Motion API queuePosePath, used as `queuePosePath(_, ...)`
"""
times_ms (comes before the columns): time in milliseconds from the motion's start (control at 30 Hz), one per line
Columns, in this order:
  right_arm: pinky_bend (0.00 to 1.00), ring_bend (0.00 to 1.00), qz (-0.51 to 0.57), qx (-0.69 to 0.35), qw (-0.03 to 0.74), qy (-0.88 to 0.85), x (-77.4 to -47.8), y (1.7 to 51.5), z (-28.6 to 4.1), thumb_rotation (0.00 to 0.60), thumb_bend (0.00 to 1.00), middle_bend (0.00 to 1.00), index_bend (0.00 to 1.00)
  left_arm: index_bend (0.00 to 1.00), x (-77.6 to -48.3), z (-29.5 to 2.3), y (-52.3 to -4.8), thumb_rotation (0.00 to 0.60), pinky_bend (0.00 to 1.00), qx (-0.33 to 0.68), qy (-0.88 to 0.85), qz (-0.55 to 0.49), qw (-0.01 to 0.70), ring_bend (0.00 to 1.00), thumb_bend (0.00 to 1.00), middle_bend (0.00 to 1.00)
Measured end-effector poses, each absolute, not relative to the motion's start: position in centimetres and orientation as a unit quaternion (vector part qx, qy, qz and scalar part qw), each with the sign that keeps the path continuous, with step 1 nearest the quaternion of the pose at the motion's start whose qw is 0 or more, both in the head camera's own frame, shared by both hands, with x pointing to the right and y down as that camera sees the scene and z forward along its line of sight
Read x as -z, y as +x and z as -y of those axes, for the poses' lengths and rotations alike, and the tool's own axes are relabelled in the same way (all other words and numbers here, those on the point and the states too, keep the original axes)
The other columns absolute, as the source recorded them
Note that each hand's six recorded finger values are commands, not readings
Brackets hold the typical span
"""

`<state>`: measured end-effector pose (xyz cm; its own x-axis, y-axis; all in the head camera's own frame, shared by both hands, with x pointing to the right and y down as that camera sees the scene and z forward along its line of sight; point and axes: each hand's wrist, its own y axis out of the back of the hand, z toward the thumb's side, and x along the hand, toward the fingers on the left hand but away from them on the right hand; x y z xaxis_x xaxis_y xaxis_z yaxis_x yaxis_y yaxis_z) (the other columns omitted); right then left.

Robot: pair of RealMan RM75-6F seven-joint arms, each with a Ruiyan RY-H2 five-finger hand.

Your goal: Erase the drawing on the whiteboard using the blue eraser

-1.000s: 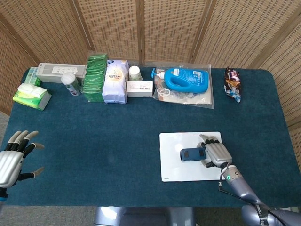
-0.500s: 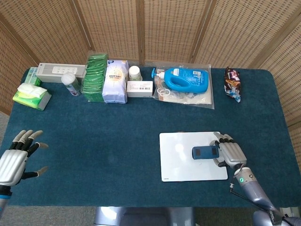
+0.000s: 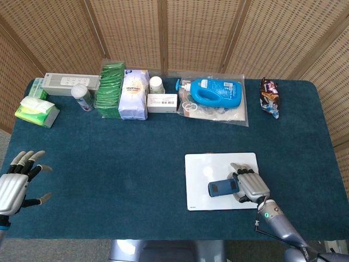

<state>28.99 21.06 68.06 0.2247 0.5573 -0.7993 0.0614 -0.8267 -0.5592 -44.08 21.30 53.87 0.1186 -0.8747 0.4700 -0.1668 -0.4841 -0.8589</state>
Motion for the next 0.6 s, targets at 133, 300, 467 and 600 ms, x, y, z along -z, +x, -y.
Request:
queuePosePath(133,0.00,0.00,0.200,-0.590,0.207,-0.754,-68.3,29.1,-21.5,0.600,0.38,0.03,0.61,0.35,-53.9,-21.3,-44.0,0.600,0.00,0.538,-0.673,-0.387,0.329,0.07,0.17,0.12)
queuePosePath(300,0.00,0.00,0.202,-0.601,0.201,-0.746,-68.5,30.2,-21.8,0.600,0.38,0.03,0.61,0.35,-53.8,-21.2,-43.6,0.600,0.00,0.536,-0.674,-0.385,0.331,0.07,0.17,0.12)
queuePosePath(467,0.00,0.00,0.217,-0.611,0.193,-0.736,-68.5,31.8,-21.5,0.600,0.38,0.03,0.61,0.35,-53.8,-21.2,-43.4,0.600,0.00,0.535,-0.675,-0.384,0.332,0.07,0.17,0.12)
queuePosePath(600,0.00,0.00,0.233,-0.621,0.192,-0.724,-68.4,33.5,-21.0,0.600,0.38,0.03,0.61,0.35,-53.7,-21.2,-43.4,0.600,0.00,0.536,-0.675,-0.384,0.332,0.07,0.17,0.12)
